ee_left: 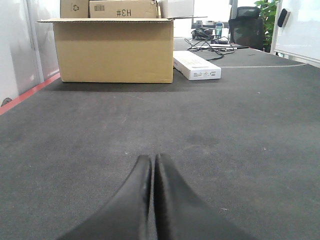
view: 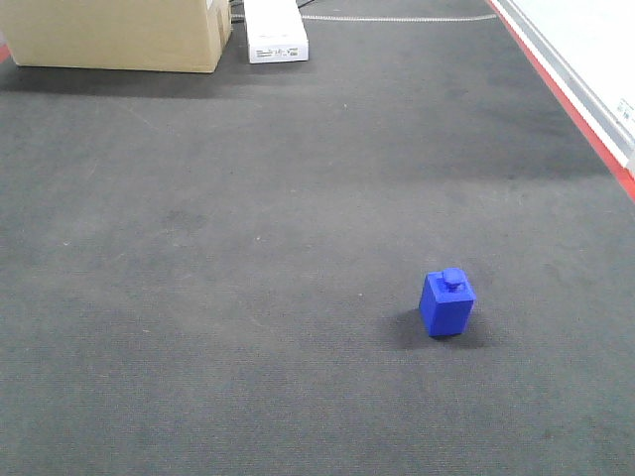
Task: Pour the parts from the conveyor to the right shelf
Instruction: 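Move the right gripper toward the blue block on the conveyor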
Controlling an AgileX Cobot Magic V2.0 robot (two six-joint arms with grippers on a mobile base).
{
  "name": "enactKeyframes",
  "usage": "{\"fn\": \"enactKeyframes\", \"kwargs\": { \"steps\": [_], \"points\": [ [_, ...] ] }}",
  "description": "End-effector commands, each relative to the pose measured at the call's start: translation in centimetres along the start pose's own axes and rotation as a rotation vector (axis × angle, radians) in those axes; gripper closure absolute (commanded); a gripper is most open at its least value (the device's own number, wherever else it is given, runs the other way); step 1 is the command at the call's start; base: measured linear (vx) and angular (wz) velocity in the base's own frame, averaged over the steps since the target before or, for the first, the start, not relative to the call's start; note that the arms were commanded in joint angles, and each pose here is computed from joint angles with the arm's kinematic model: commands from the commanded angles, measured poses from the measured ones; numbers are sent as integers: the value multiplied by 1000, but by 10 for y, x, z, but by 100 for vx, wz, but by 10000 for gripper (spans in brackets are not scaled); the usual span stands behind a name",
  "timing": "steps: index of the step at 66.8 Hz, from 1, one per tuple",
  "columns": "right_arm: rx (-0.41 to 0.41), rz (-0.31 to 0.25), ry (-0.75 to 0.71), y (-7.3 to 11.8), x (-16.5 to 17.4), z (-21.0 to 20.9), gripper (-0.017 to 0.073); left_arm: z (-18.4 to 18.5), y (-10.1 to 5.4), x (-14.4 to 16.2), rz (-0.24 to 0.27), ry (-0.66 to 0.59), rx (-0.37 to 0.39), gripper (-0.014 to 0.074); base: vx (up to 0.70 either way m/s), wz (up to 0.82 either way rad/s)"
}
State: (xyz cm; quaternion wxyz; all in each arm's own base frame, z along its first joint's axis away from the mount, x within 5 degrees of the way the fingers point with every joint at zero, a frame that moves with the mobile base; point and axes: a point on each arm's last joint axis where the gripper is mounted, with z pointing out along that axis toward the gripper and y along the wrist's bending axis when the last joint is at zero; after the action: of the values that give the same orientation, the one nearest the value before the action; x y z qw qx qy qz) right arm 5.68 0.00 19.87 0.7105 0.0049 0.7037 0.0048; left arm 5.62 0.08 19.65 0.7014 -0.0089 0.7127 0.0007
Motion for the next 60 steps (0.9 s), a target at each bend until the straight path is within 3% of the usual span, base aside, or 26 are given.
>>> {"fn": "enactKeyframes", "kwargs": {
  "steps": [1, 26, 31, 37, 52, 60],
  "points": [
    [2, -13, -74, 0, -4, -1, 568, -2, -1, -14, -14, -98, 9, 600, 0, 0],
    [2, -4, -86, 0, -6, -1, 568, -2, -1, -14, -14, -98, 9, 600, 0, 0],
    [0, 38, -128, 0, -16, -3, 568, -2, -1, -14, -14, -98, 9, 600, 0, 0],
    [-1, 27, -147, 0, -32, -6, 568, -2, -1, -14, -14, -98, 9, 600, 0, 0],
    [3, -71, -15, 1, -84, -1, 568, -2, -1, -14, -14, -98, 9, 600, 0, 0],
    [-5, -36, 125, 2, -108, 18, 568, -2, -1, -14, -14, -98, 9, 600, 0, 0]
  ]
}}
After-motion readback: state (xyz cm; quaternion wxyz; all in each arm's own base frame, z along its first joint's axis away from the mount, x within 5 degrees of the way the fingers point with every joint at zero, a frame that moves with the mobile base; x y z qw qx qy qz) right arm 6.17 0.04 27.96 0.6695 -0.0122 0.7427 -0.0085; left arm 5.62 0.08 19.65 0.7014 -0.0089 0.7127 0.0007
